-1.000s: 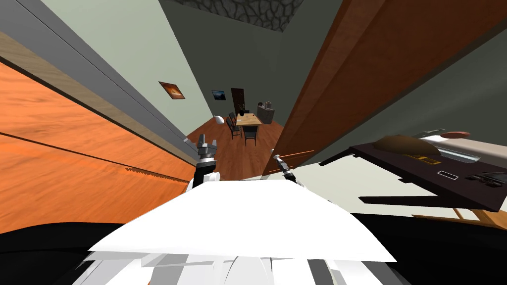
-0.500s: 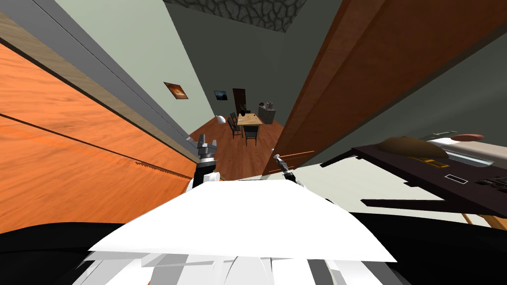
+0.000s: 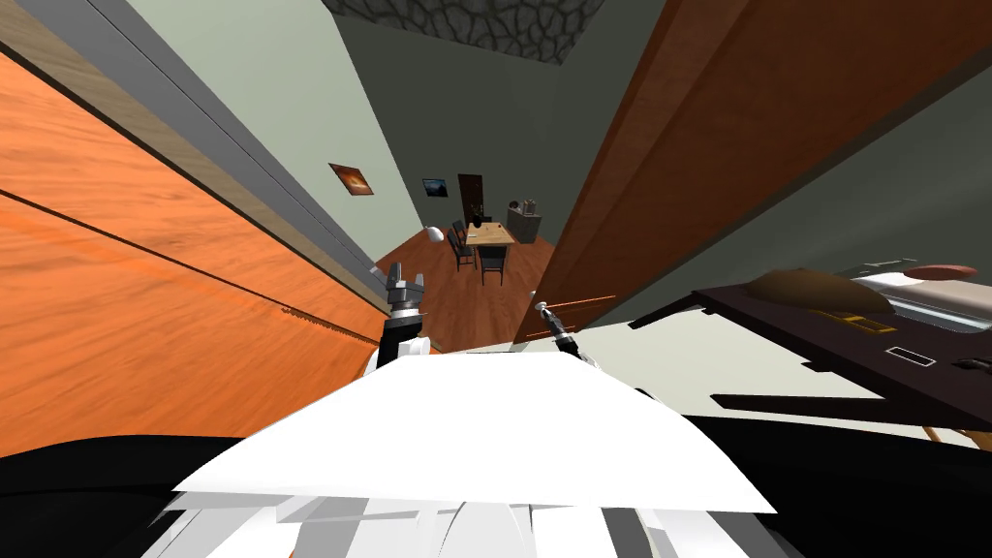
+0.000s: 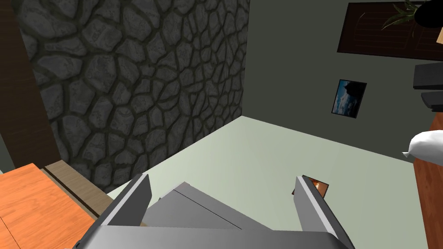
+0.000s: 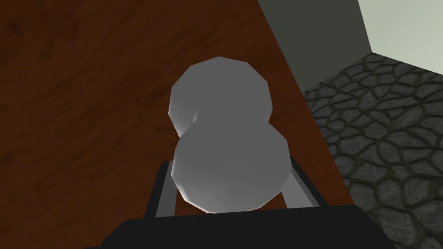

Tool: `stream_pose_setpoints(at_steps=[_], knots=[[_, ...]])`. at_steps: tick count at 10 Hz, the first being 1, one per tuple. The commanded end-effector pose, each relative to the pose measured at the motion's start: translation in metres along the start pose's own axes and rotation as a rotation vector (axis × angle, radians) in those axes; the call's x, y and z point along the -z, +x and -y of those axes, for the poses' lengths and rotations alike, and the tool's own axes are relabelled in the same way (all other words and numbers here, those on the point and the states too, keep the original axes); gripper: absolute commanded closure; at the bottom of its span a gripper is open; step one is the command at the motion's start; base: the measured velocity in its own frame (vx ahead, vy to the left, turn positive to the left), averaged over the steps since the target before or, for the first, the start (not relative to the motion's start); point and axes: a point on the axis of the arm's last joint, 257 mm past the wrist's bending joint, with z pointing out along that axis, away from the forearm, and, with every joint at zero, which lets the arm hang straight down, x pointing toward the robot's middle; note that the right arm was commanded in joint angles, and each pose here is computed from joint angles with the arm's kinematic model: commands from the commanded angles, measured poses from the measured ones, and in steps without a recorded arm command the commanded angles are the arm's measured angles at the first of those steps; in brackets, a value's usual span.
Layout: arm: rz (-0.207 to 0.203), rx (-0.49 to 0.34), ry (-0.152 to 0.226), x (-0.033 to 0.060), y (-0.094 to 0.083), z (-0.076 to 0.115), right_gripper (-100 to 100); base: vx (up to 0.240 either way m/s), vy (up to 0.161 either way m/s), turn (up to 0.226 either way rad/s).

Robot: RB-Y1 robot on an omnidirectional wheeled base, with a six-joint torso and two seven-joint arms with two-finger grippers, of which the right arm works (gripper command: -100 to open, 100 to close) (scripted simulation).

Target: Pull the door open

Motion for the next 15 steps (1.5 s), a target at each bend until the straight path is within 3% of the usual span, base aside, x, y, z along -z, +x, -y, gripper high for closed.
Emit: stream_pose_setpoints(at_steps=[1, 15], knots=[[-0.013, -0.066, 0.003, 0.0016, 0.0119, -0.0040, 100, -0.028, -0.015, 0.040], [0.018, -0.381, 0.032, -0.0076, 0.0081, 0.0017, 100, -0.036, -0.021, 0.048]])
